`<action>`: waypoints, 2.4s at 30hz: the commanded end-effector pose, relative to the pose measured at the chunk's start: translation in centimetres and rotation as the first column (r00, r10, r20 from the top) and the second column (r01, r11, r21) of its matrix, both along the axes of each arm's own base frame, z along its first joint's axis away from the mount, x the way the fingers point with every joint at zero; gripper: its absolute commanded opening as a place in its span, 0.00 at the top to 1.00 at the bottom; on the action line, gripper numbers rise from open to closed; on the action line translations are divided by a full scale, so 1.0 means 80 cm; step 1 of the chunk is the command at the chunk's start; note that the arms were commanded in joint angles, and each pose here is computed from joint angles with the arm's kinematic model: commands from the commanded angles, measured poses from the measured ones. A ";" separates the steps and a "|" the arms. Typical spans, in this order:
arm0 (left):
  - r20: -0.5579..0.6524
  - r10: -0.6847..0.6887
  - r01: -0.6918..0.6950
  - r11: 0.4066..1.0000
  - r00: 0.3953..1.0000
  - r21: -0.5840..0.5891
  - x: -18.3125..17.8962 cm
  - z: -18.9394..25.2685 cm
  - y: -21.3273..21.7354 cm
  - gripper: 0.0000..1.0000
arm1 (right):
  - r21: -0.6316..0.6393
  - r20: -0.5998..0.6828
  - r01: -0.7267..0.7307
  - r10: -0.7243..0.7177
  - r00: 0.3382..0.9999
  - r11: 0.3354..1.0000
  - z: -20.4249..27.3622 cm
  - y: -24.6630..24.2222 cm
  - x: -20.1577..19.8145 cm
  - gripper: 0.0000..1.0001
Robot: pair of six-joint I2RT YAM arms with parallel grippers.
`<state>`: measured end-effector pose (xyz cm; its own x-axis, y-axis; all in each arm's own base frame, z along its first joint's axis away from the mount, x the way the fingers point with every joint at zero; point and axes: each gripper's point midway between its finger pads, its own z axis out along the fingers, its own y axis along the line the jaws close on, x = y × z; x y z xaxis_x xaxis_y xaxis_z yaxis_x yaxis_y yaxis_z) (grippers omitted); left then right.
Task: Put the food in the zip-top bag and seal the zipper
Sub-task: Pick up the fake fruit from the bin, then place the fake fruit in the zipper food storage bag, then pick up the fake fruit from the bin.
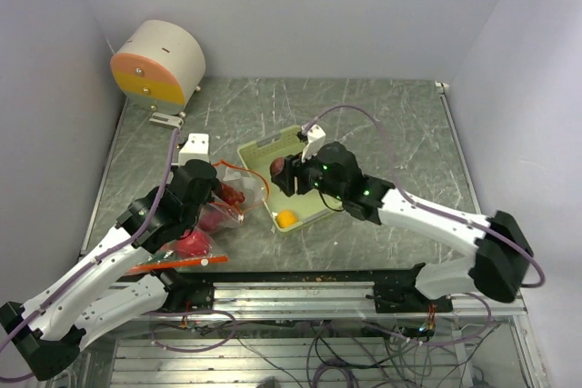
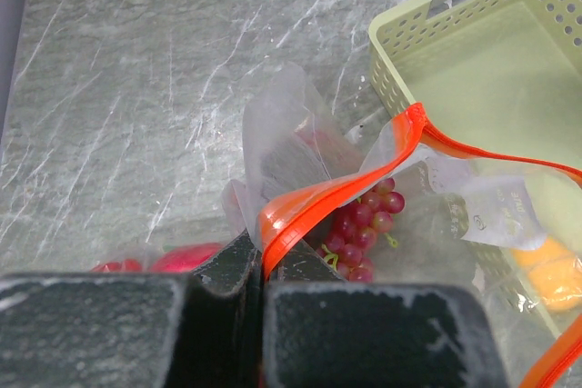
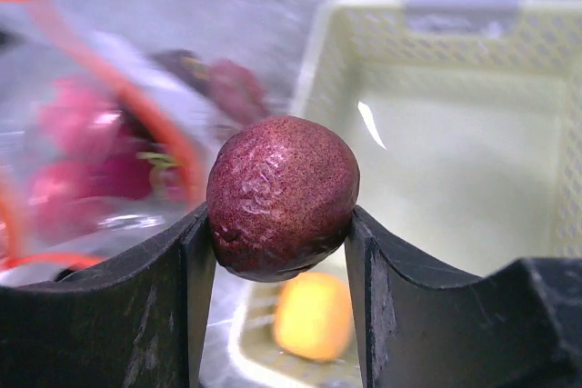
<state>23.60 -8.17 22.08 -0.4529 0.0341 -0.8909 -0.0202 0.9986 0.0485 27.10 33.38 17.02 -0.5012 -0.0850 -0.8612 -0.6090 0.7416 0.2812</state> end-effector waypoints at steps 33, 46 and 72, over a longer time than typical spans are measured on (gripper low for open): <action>0.024 -0.027 0.028 0.998 0.999 -0.055 0.003 0.011 -0.013 0.93 | 0.080 0.206 -0.078 0.060 0.977 0.994 0.107 0.033 -0.060 0.12; 0.038 -0.043 0.045 0.996 0.998 -0.072 0.005 0.017 -0.018 0.93 | -0.177 -0.143 0.119 -0.145 0.979 0.977 -0.039 -0.057 -0.063 0.15; 0.024 -0.033 0.034 0.998 0.999 -0.050 0.004 0.012 -0.015 0.93 | -0.306 -0.365 -0.097 -0.023 0.931 0.947 -0.171 -0.025 -0.070 0.72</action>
